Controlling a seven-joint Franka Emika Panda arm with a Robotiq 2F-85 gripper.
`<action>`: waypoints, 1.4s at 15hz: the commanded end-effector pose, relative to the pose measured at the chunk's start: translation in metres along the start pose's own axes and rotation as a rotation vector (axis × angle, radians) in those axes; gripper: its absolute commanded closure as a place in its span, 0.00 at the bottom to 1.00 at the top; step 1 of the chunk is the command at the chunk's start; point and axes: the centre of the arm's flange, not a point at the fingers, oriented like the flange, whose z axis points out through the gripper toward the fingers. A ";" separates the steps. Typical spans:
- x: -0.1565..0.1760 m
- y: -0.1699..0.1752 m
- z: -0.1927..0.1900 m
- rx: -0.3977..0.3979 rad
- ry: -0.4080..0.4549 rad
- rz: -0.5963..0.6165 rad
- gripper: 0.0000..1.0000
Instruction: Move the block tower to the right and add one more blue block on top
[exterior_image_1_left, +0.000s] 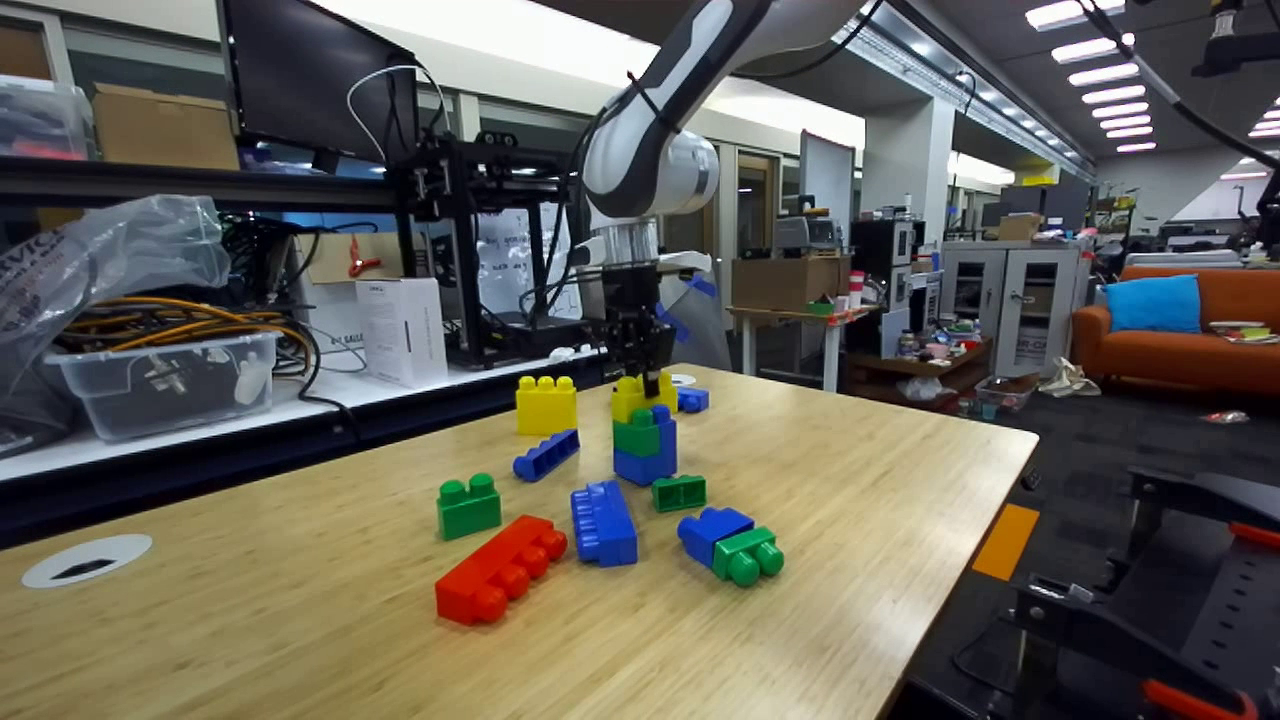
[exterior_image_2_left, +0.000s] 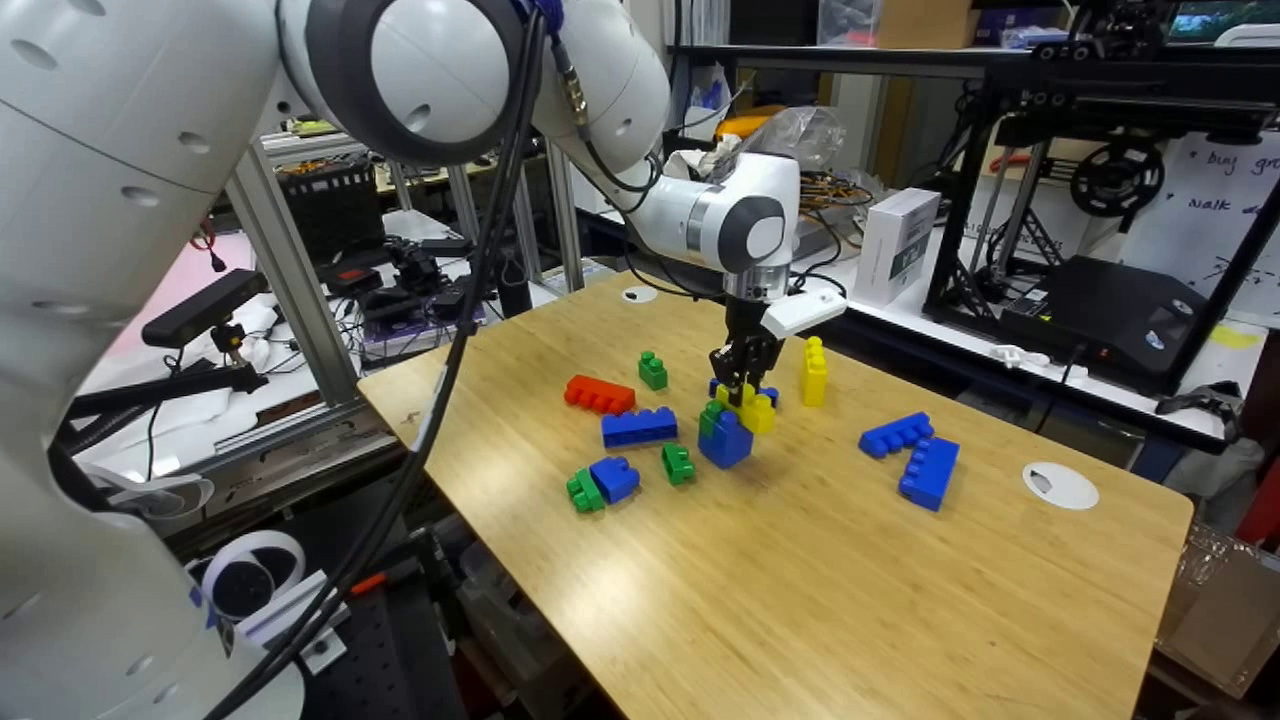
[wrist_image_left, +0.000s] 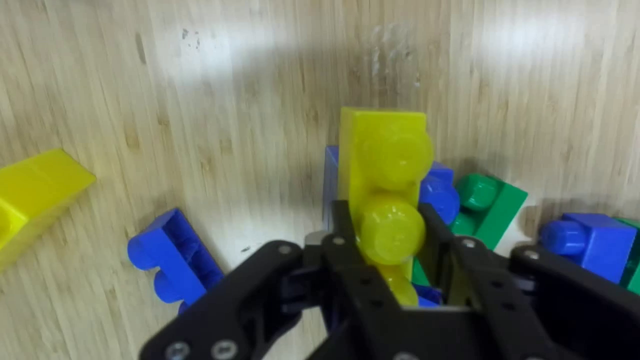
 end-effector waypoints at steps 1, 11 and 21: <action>0.000 -0.021 -0.007 -0.045 -0.024 -0.147 0.90; 0.007 -0.013 -0.010 -0.055 -0.061 -0.624 0.90; 0.012 0.002 -0.017 -0.058 -0.058 -0.974 0.90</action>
